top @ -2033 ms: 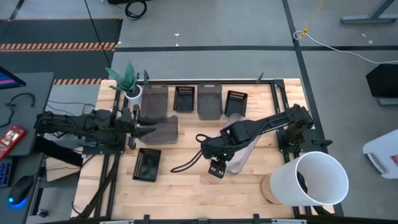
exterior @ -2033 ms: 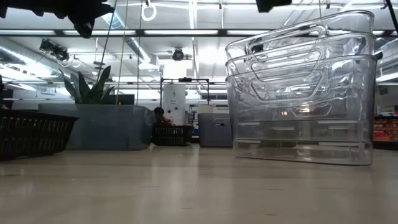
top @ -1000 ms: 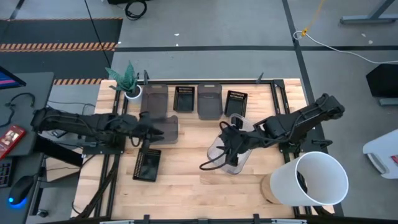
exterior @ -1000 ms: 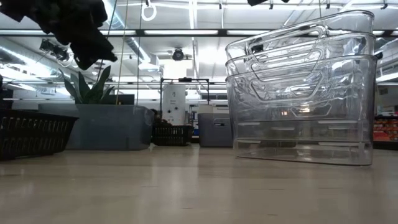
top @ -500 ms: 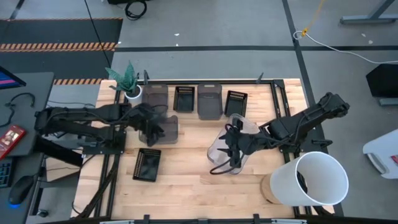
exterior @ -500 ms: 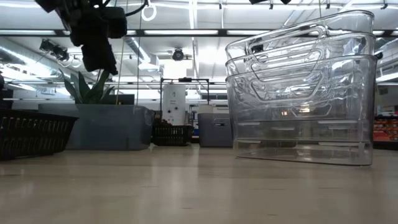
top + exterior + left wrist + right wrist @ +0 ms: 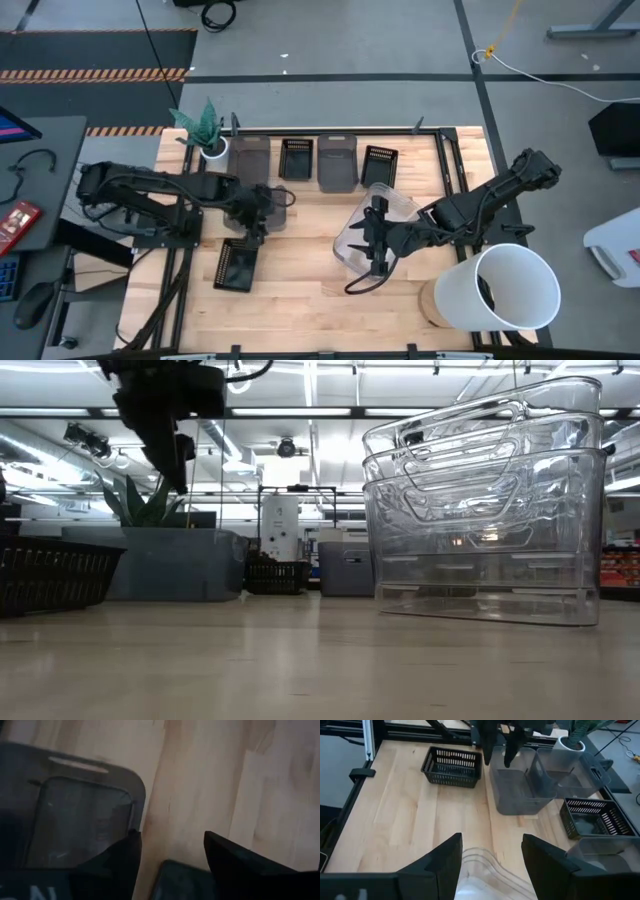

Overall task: Stack baskets by color
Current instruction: Stack the bottom gray bin on the top left gray bin

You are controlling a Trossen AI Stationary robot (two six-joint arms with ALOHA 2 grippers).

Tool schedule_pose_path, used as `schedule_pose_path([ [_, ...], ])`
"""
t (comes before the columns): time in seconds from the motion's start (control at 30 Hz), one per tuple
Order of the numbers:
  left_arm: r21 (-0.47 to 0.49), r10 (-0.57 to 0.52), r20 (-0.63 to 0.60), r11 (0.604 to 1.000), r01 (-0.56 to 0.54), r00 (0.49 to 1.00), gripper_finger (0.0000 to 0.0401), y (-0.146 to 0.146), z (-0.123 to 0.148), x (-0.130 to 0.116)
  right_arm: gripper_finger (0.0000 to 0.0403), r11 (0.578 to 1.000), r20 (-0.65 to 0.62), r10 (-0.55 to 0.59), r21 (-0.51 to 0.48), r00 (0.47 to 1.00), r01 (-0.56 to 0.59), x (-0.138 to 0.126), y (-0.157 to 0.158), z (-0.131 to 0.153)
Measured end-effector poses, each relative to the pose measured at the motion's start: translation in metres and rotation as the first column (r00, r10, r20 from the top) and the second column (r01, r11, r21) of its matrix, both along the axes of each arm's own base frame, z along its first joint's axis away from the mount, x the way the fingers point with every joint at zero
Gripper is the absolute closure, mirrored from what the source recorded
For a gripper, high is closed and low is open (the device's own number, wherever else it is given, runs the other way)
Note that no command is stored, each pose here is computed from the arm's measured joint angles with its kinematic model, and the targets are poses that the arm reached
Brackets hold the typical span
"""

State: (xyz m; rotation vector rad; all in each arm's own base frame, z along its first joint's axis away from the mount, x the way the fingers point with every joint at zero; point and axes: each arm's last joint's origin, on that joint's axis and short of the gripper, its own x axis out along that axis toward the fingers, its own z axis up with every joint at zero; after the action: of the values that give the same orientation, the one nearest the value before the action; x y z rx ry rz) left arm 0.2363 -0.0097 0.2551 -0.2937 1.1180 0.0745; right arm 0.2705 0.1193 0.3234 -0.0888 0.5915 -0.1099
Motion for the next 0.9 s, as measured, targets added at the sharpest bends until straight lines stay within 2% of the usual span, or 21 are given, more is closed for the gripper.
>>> schedule_pose_path([
  [0.07, 0.013, 0.044, 0.017, 0.999, -0.044, 0.999, 0.0179, 0.002, 0.000, 0.010, 0.0193, 1.000, 0.003, -0.003, 0.006, 1.000, 0.003, 0.000, 0.000, 0.000],
  [0.13, 0.015, 0.137, 0.010, 0.990, -0.137, 0.991, 0.0189, 0.006, -0.002, 0.016, 0.0193, 1.000, 0.004, -0.004, 0.008, 1.000, 0.004, 0.000, 0.000, 0.000],
  [0.27, -0.031, 0.281, -0.017, 0.959, -0.281, 0.960, 0.0213, 0.015, -0.006, 0.025, 0.0193, 1.000, 0.006, 0.001, 0.002, 1.000, -0.001, 0.000, 0.000, 0.001],
  [0.43, -0.058, 0.399, -0.044, 0.914, -0.401, 0.916, 0.0228, 0.028, -0.020, 0.037, 0.0193, 0.997, -0.001, 0.021, -0.076, 1.000, -0.021, 0.000, -0.001, 0.000],
  [0.67, -0.100, 0.510, -0.113, 0.848, -0.521, 0.853, 0.0216, 0.036, -0.040, 0.050, 0.0192, 0.985, 0.019, -0.042, -0.165, 0.999, 0.044, -0.002, -0.003, 0.002],
  [0.9, -0.081, 0.570, -0.143, 0.808, -0.583, 0.809, 0.0218, 0.038, -0.050, 0.060, 0.0192, 0.975, -0.011, -0.023, -0.220, 1.000, 0.020, -0.009, 0.002, 0.001],
])
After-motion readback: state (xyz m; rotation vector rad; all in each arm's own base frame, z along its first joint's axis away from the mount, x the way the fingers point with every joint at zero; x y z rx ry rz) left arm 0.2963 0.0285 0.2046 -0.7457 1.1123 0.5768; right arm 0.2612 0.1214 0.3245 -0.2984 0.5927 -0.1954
